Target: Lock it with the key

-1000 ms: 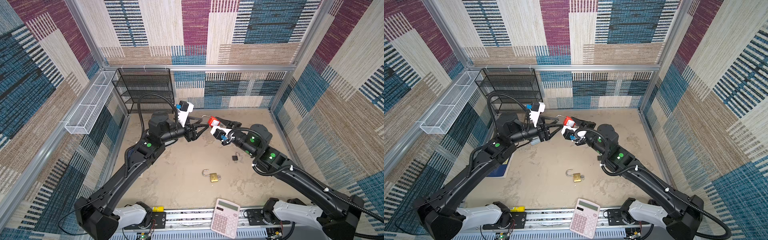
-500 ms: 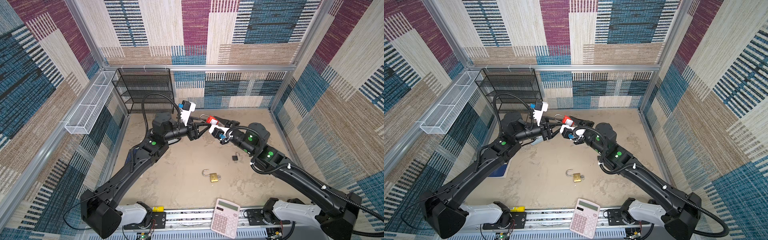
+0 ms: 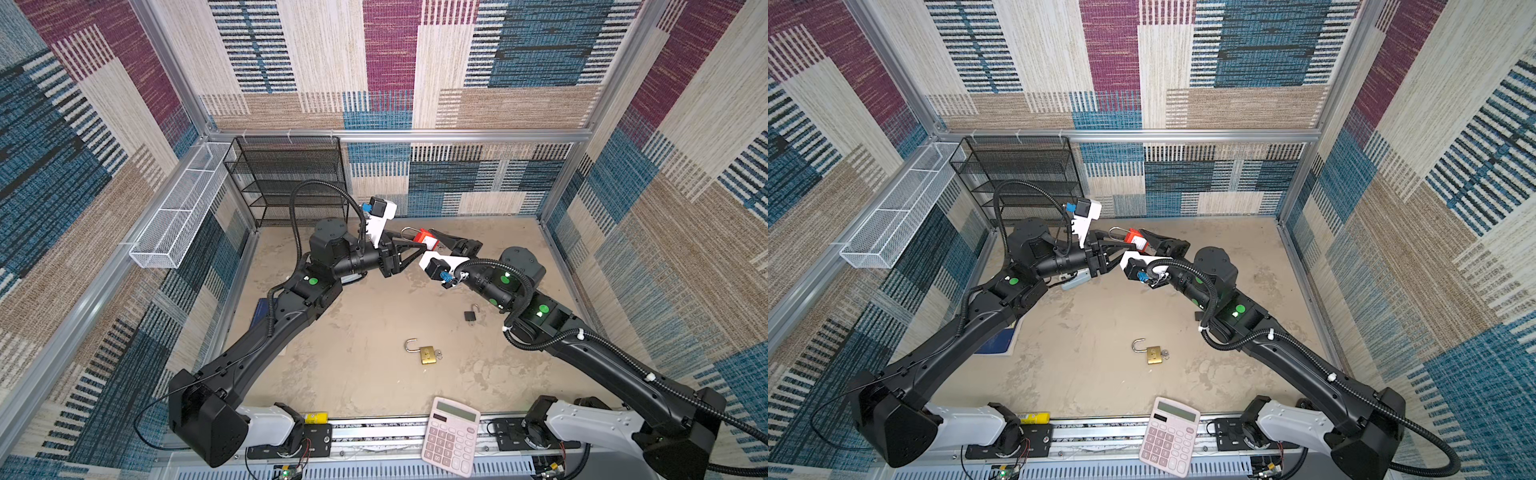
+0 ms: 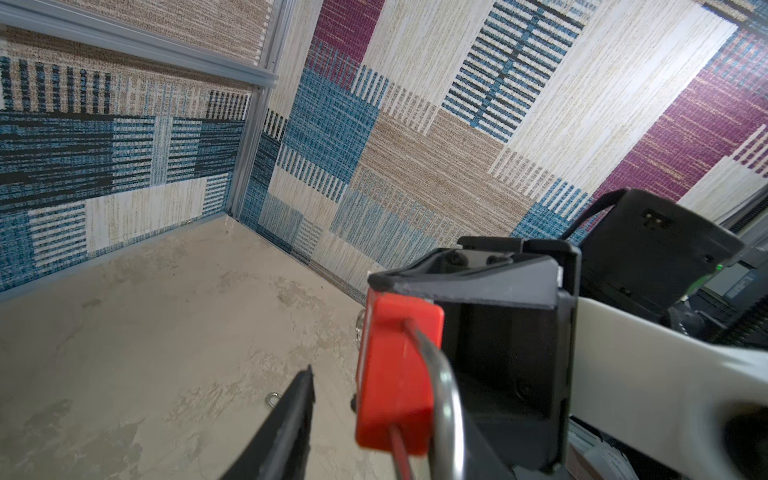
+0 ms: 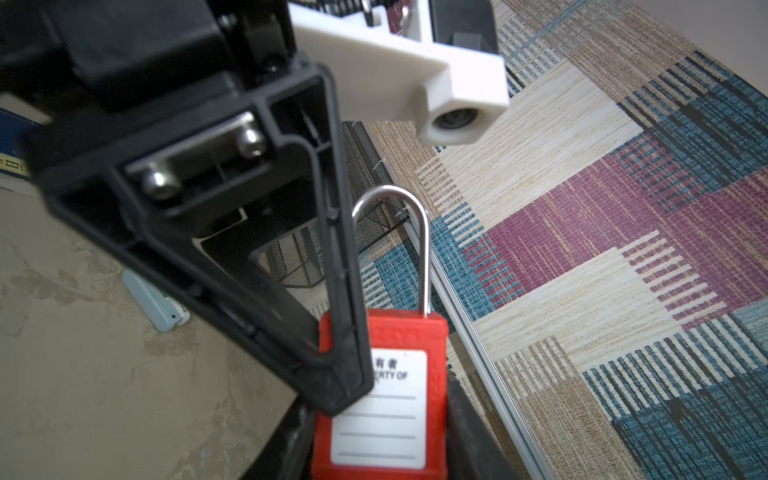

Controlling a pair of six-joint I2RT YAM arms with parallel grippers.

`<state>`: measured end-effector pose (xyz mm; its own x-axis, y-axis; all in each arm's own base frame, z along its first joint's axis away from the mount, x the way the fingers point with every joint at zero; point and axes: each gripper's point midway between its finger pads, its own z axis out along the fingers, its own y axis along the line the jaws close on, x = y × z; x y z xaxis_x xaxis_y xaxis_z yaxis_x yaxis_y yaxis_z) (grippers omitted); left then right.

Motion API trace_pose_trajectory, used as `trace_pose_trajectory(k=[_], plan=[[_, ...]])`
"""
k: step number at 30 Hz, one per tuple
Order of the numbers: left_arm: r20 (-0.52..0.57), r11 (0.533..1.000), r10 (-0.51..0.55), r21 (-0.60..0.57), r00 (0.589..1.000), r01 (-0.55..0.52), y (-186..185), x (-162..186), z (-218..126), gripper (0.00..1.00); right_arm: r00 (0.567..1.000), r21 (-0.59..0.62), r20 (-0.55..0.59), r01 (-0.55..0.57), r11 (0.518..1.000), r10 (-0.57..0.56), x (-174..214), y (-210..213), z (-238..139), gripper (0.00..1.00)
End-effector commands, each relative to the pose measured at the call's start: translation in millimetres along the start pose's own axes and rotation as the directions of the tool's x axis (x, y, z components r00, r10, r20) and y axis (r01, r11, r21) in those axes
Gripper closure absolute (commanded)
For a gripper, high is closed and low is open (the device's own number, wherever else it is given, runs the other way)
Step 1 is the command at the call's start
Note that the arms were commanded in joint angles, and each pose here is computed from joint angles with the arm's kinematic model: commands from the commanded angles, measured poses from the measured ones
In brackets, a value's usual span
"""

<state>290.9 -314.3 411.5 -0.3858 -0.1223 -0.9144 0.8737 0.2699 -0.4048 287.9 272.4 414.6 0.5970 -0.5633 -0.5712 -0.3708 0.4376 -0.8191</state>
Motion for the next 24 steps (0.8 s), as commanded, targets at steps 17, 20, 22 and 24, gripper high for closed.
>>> trace_pose_trajectory(k=[17, 20, 22, 24], plan=[[0.049, 1.0, 0.016, 0.015, 0.999, -0.017, -5.7, -10.7, 0.7, 1.0, 0.995, 0.025, 0.024, 0.093, 0.995, -0.093, -10.9, 0.8, -0.5, 0.71], [0.064, 0.999, 0.036, 0.028, 0.997, -0.037, -10.3, -11.5, -2.5, 1.0, 0.996, 0.039, 0.026, 0.081, 0.996, -0.082, -10.9, -1.1, -1.5, 0.25], [0.065, 0.998, 0.054, 0.019, 0.996, -0.056, -11.0, -11.1, -5.6, 1.0, 0.997, 0.039, 0.02, 0.07, 0.997, -0.07, -8.9, -0.9, -2.6, 0.16], [0.052, 0.997, 0.079, 0.004, 0.996, -0.08, -10.9, -10.9, -8.8, 1.0, 0.998, 0.041, 0.006, 0.061, 0.997, -0.062, -4.3, -1.4, -5.1, 0.13]])
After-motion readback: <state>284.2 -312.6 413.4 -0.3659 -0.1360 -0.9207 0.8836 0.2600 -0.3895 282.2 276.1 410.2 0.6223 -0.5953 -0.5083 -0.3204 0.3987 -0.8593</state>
